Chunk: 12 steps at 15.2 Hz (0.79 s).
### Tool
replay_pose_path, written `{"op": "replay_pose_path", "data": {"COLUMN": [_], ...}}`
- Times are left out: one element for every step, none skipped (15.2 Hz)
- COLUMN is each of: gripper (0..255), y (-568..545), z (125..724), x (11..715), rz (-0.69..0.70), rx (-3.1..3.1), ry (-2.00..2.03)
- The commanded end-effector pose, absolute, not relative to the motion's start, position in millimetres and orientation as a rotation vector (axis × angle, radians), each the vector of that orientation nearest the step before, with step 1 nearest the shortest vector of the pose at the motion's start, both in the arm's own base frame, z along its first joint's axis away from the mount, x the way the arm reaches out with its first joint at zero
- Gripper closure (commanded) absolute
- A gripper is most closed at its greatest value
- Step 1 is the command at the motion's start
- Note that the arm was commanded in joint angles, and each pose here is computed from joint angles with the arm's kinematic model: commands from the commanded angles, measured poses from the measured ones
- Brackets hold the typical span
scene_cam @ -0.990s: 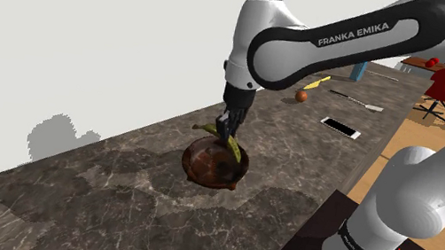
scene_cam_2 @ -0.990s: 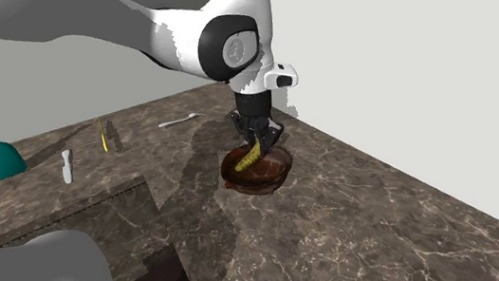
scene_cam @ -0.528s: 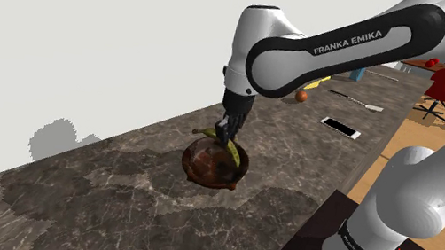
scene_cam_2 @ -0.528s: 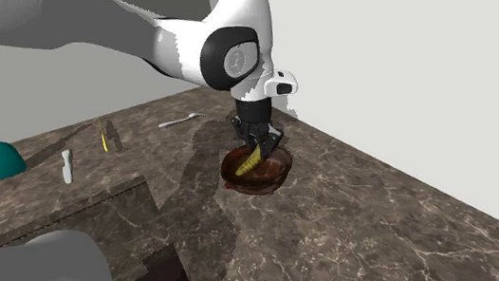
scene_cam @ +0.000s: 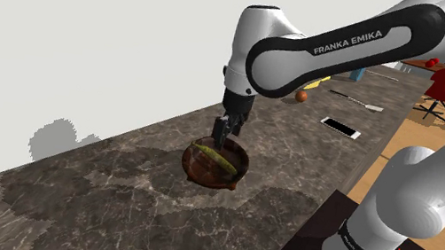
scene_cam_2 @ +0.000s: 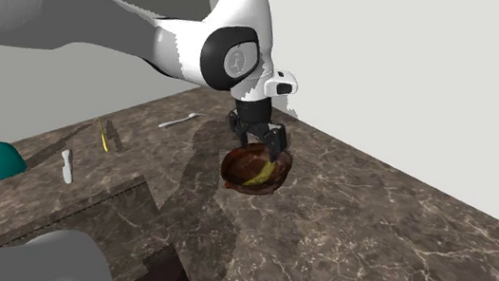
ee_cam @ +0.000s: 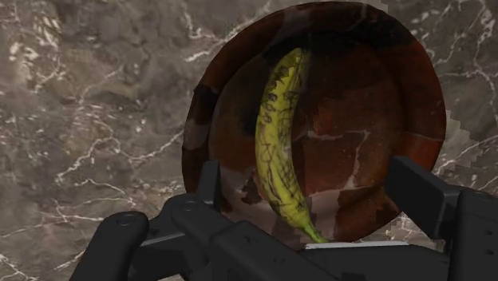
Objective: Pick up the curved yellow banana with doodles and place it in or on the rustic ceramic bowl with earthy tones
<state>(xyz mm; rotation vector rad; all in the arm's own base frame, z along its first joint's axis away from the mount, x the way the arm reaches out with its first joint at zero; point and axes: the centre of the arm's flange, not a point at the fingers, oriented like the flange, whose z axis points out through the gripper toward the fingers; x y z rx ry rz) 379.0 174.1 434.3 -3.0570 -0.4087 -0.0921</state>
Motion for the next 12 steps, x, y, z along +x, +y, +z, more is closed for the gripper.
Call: {"op": "replay_pose_path", "data": {"gripper": [0, 0, 0, 0, 0, 0, 0, 0, 0, 0, 0, 0], "y": [173, 172, 172, 171, 171, 171, 171, 171, 171, 171, 171, 171], "z": [447, 461, 474, 484, 484, 484, 484, 484, 484, 484, 484, 484], "x": [378, 378, 377, 376, 376, 376, 376, 376, 376, 376, 376, 376], "rz": [-0.092, -0.092, -0.092, -0.092, -0.092, -0.092, -0.092, -0.092, -0.092, -0.092, -0.092, -0.092], "rx": [-3.057, -3.057, -3.057, -3.057, -3.057, -3.057, -3.057, -3.057, -3.057, -3.057, -3.057, -3.057], "ry": [-0.409, -0.409, -0.409, -0.409, -0.409, -0.409, -0.409, -0.409, -0.409, -0.409, -0.409, -0.409]}}
